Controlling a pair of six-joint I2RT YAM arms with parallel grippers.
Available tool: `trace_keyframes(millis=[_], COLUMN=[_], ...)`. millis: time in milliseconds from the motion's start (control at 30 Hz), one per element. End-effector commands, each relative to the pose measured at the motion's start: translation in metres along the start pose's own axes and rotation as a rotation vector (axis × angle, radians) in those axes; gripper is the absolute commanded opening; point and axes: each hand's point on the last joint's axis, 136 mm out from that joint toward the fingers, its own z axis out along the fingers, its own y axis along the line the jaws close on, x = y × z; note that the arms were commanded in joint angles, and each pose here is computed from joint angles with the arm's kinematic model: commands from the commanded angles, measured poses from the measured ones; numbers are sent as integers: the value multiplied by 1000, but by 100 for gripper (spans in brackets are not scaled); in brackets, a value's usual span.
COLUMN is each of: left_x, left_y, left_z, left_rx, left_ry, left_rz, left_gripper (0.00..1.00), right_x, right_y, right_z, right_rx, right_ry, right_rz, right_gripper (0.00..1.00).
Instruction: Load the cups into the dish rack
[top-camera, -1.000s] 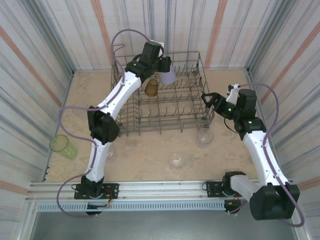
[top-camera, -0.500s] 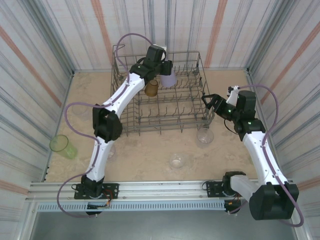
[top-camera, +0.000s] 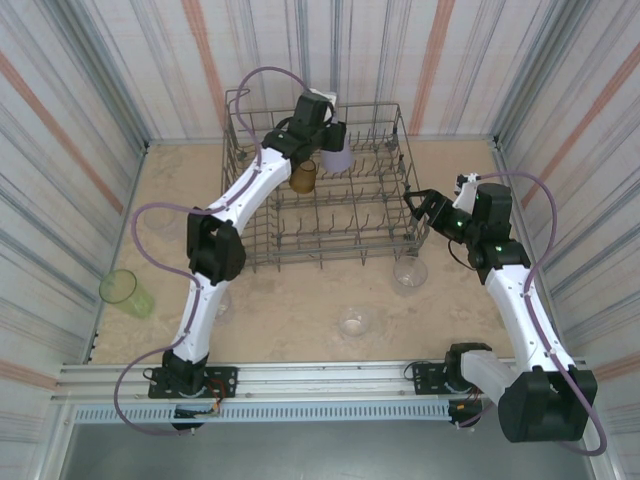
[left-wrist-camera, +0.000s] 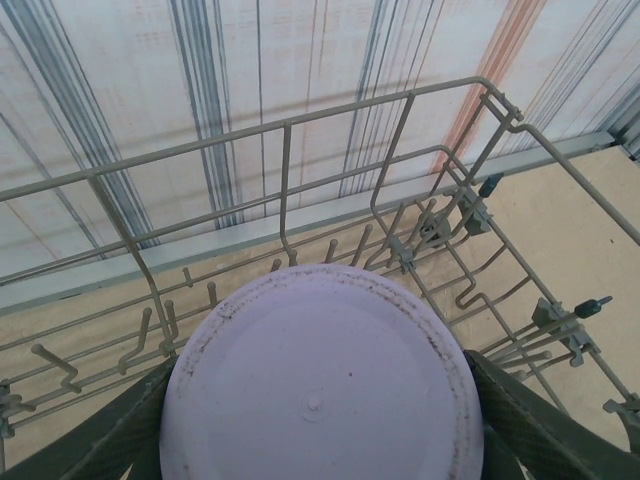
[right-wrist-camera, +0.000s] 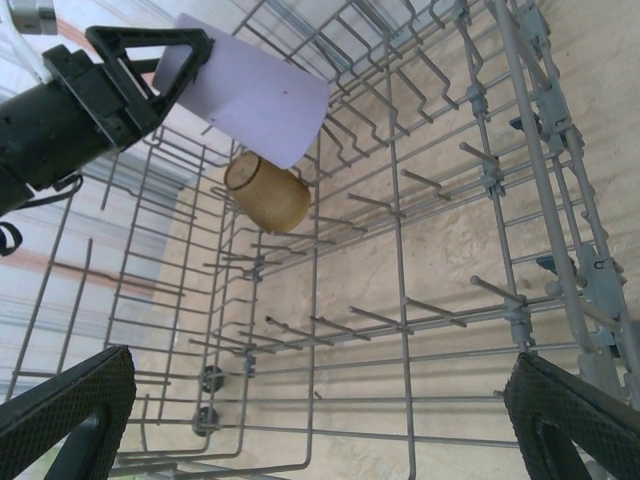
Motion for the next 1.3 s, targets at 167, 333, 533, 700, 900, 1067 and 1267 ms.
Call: trace_keyframes(millis=[167,333,533,700,900,1067,1267], left_x=[14,19,34,43,55,64,63], left_y=[-4,-7,-9,-5,-4,-3,0], left_z=[19,20,29,34,41,46,46], left_rx=[-39,-49,-59,-76,-76,-82,-99], left_ry=[-5,-7,23,35,54,67,59], left_rz=[120,155,191,206,183,179,161], left_gripper=[0,0,0,0,0,1,36], right_x=[-3,-3,-4,-2,1,1,2], right_y=[-6,-6,-5,-7,-11,-6,-6], right_z=[-3,-2,-4,-3,-2,-10,-11], right_rx=[19,17,15,22,28,17,17], right_ry=[-29,-28,-32,-26,-19,-43,-41], right_rz=[-26,-23,-26,-24,-10,-22,-19], right_gripper=[99,99,99,99,99,99,99])
